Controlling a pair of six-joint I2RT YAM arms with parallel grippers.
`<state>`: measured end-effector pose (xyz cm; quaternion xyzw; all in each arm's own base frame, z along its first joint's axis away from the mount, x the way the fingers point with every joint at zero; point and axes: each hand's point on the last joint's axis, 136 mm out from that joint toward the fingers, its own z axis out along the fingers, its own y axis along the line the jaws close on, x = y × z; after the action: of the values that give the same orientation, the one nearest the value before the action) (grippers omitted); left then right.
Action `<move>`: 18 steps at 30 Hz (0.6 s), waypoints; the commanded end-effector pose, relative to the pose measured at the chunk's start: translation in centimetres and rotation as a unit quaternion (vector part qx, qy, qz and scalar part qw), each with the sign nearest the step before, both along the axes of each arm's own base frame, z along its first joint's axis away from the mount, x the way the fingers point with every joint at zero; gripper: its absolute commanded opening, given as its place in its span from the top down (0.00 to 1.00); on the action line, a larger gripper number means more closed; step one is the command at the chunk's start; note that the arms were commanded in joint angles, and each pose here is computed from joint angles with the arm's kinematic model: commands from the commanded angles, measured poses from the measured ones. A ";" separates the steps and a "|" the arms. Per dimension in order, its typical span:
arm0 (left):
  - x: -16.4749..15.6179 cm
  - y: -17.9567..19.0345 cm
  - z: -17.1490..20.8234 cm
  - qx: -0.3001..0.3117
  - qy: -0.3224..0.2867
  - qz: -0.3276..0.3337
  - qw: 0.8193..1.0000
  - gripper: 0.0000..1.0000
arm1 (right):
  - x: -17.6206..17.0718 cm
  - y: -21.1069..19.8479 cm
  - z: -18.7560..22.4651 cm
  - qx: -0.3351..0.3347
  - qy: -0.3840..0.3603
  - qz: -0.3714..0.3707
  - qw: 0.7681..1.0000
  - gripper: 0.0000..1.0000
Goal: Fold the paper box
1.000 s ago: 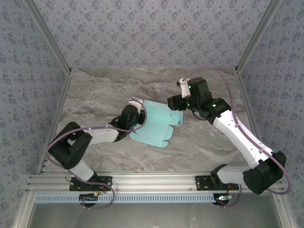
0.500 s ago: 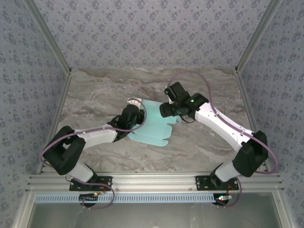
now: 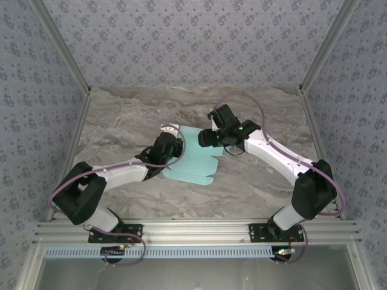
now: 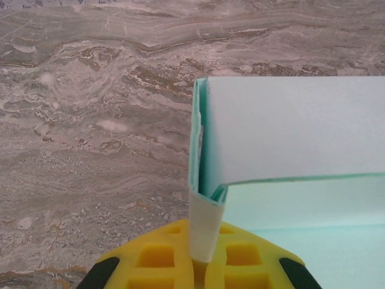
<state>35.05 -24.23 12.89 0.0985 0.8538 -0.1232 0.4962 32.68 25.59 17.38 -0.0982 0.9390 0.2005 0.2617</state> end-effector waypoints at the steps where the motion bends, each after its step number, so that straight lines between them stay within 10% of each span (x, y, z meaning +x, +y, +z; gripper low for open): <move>1: 0.1 -0.8 2.0 -0.019 -0.020 -0.008 1.000 1.00 | 0.7 2.4 2.6 0.108 -0.021 0.008 0.994 0.41; 11: 0.1 -0.7 1.5 -0.019 -0.014 0.001 1.000 1.00 | 0.4 1.9 2.9 0.155 -0.041 0.019 0.987 0.45; 18: 0.4 0.2 1.4 -0.009 -0.010 0.028 1.000 1.00 | -1.7 -2.7 0.5 -0.005 -0.034 -0.020 0.999 0.39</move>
<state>34.96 -23.84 12.61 0.0876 0.8578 -0.1129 0.4936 32.08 25.13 17.94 -0.0812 0.9171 0.2538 0.2967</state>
